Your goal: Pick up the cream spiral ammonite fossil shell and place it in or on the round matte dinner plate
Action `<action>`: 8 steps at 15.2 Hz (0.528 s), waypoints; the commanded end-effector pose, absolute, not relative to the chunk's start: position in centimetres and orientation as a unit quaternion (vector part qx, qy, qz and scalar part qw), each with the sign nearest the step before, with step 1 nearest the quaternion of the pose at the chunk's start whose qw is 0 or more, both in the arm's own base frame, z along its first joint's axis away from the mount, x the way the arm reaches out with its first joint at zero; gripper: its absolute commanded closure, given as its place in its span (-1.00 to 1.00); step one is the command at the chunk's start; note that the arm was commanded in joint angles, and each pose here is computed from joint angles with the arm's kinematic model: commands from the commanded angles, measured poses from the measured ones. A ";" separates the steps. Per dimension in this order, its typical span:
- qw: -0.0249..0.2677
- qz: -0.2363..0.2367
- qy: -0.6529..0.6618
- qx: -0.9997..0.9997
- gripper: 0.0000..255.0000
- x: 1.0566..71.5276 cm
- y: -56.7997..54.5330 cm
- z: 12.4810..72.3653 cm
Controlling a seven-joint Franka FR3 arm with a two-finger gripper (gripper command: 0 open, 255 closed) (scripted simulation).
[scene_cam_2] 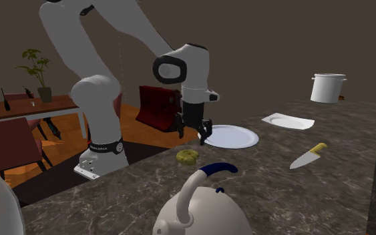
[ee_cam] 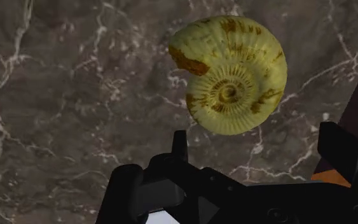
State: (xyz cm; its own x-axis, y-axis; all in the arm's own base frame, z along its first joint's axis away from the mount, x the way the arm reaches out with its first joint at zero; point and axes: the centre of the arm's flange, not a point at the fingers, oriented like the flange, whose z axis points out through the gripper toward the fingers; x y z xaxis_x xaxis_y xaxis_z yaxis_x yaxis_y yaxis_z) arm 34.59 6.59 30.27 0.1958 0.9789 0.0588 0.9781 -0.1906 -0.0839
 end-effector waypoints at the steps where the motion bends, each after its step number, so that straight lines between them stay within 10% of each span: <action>1: 0.053 0.014 -0.697 -0.715 -1.00 34.9 7.4 28.6; 8: 0.053 0.014 -0.697 -0.715 -1.00 34.6 7.6 25.1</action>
State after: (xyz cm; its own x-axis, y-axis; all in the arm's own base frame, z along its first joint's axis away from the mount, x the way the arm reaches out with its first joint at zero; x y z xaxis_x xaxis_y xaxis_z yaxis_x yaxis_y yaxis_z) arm 34.74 7.61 25.54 0.0298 0.9981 0.0548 0.9951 -0.0244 -0.0963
